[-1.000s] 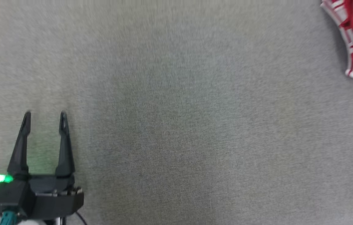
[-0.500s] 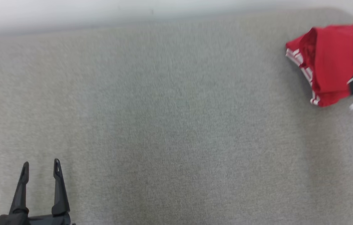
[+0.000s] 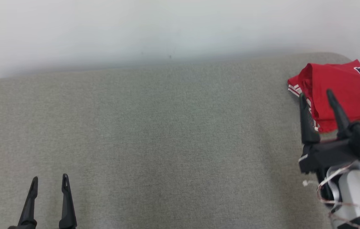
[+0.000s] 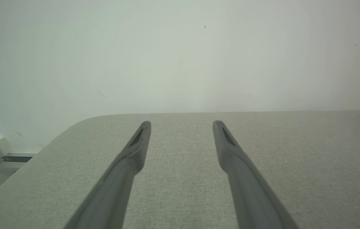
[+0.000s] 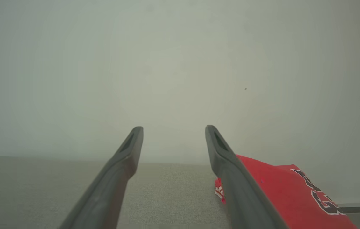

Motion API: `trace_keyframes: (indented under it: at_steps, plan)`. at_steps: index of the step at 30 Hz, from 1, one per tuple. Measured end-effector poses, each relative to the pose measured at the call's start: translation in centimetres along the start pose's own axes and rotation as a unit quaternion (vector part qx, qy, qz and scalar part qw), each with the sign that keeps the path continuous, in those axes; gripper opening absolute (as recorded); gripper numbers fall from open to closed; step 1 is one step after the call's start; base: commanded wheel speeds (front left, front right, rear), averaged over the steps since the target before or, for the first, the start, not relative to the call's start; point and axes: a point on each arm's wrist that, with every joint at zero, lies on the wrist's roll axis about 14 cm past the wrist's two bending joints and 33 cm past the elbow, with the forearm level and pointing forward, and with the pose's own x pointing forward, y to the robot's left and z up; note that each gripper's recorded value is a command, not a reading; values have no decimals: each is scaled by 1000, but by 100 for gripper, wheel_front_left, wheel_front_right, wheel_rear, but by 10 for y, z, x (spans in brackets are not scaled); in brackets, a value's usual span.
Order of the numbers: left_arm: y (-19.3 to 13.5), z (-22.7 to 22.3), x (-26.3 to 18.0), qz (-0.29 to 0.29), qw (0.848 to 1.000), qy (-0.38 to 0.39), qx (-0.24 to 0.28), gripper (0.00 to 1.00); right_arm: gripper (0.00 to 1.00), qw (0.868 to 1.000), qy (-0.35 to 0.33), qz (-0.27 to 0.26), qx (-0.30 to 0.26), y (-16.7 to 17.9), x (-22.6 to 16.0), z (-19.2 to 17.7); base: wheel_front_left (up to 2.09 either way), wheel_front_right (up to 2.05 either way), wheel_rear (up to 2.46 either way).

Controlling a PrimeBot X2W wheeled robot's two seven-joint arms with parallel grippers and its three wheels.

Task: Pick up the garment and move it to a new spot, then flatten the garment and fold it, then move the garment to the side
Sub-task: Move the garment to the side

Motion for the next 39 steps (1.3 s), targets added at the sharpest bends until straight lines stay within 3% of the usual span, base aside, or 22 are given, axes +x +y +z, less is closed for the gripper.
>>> trace_keyframes:
  at_steps: [22,39]
  plan:
    - [15,-4,-24,21,1000,13,-2,100,100,993,79,-10,88,48,-82,-60,0,0,0]
    - [23,-18,-34,31,999,37,6,100,100,989,98,3,109,72,-94,-71,0,0,0]
